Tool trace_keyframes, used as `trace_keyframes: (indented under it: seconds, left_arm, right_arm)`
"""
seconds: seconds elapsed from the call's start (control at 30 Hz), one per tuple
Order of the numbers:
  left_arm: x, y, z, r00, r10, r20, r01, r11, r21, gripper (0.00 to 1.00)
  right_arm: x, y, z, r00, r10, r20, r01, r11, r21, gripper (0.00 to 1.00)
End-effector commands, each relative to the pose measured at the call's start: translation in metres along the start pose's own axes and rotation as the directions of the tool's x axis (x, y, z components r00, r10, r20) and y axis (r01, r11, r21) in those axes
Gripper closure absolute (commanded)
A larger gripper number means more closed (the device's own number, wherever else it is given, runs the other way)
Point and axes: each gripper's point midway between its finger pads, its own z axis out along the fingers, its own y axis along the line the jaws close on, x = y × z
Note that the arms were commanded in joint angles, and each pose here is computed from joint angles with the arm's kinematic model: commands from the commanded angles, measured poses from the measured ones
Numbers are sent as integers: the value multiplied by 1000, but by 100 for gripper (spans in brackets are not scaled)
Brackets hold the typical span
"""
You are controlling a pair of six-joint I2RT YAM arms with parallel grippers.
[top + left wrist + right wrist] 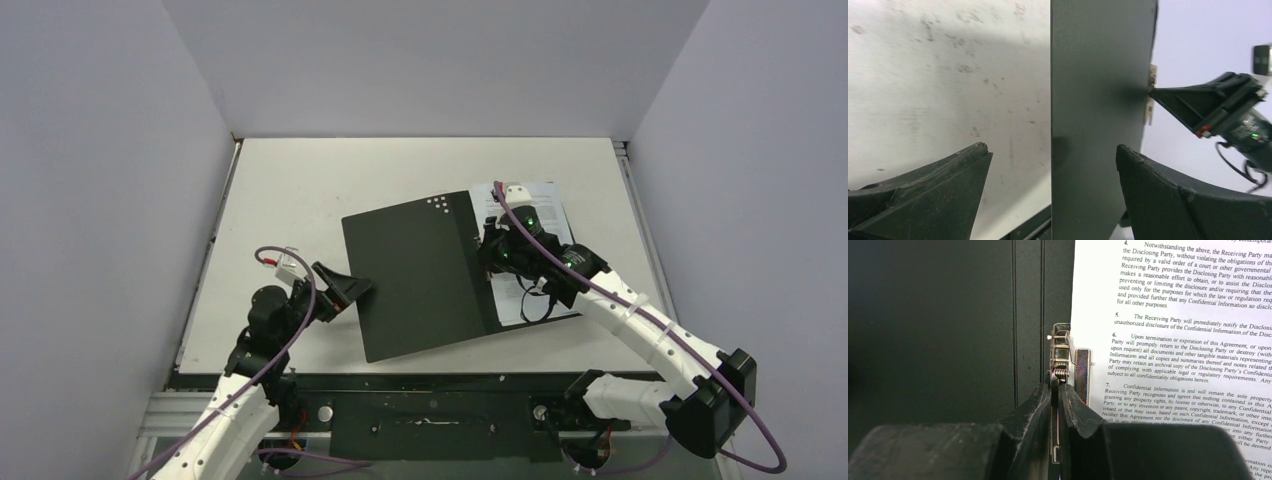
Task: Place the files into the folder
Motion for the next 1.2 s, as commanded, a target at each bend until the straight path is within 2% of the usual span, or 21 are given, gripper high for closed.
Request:
trace_keyframes:
  seconds: [0.0,0.07,0.23,0.53,0.57,0.6,0.97,1.17]
  left_arm:
    - [-4,-52,-8,999,-36,-22,41,969,244,2]
    - [-3,-51,-7,999,-43,-29,49,969,242,0]
    - [0,-55,-9,996,-63,-62,78,959,274,26]
    - [2,-55,-13,995,-30,-90,51,970,237,80]
    - [1,-55,-13,996,-22,-90,42,973,226,92]
    - [0,-53,-13,996,-15,-90,34,977,209,100]
    - [-5,-52,-22,987,101,-124,-92,993,75,100]
    - [-9,-57,-28,973,165,-160,-161,986,36,100]
  right_arm:
    - [-33,16,-17,993,55,105,-46,996,-83,95]
    - [-33,17,-17,993,57,105,-48,995,-87,95]
    - [-30,12,-11,993,61,100,-56,997,-57,95]
    - [-22,7,2,995,56,78,-55,998,-21,95]
    - [-21,6,4,996,56,76,-55,998,-15,95]
    - [-20,5,6,996,56,74,-55,998,-11,95]
    - [16,12,42,999,41,-5,-41,999,13,95]
    - [34,34,61,999,34,-31,-34,999,-8,95]
